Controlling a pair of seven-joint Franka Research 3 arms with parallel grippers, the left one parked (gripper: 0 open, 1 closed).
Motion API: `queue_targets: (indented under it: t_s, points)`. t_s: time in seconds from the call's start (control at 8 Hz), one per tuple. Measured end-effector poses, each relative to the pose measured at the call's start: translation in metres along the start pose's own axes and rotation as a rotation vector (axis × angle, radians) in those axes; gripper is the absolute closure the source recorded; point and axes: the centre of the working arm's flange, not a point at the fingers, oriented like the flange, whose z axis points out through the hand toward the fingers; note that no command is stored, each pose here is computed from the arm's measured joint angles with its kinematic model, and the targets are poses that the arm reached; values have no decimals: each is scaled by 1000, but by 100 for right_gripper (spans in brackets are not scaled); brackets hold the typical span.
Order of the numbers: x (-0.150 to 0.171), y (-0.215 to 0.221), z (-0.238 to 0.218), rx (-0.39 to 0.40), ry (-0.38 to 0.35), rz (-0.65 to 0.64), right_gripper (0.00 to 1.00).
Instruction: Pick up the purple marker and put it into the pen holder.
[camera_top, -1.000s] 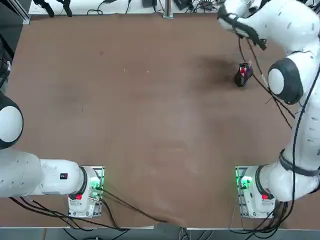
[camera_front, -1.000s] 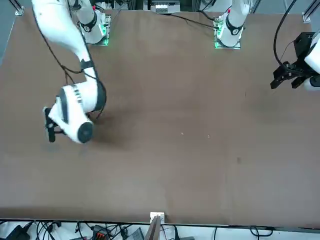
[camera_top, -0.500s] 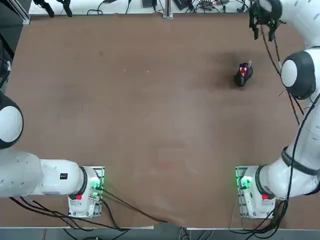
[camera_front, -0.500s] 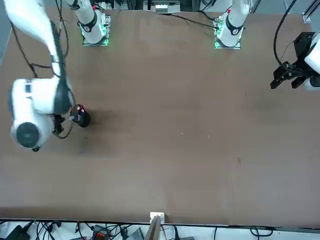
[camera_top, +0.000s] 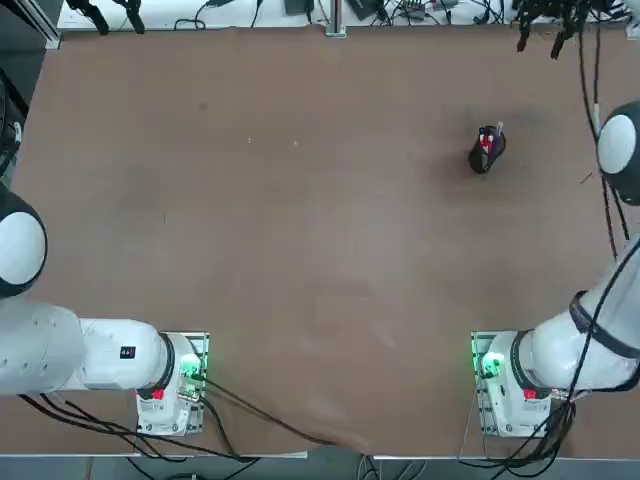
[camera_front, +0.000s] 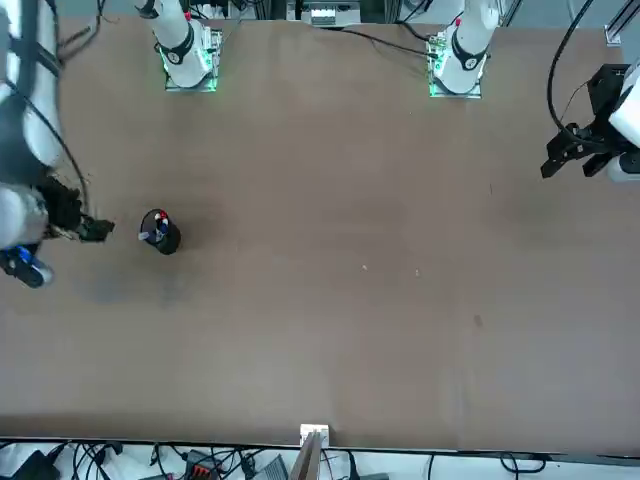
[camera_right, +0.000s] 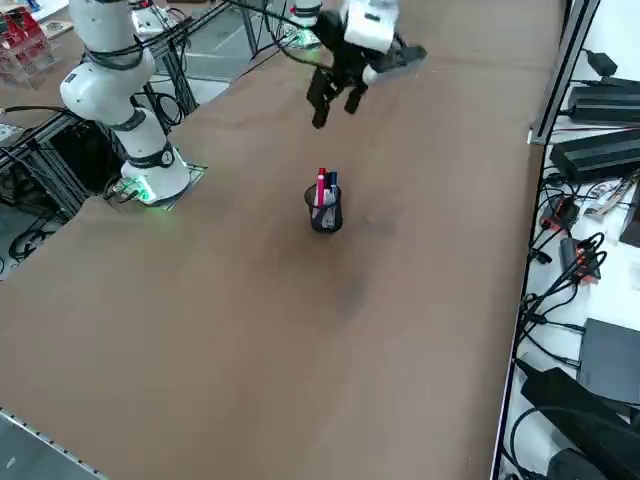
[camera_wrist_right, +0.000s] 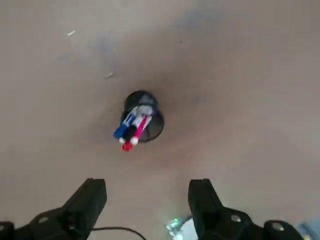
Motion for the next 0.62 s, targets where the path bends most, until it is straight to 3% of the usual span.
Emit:
queue_targets:
  t_s: [0.38, 0.62]
  points:
    - [-33, 3, -40, 38, 76, -216, 0]
    - [-46, -11, -35, 68, 225, -331, 0]
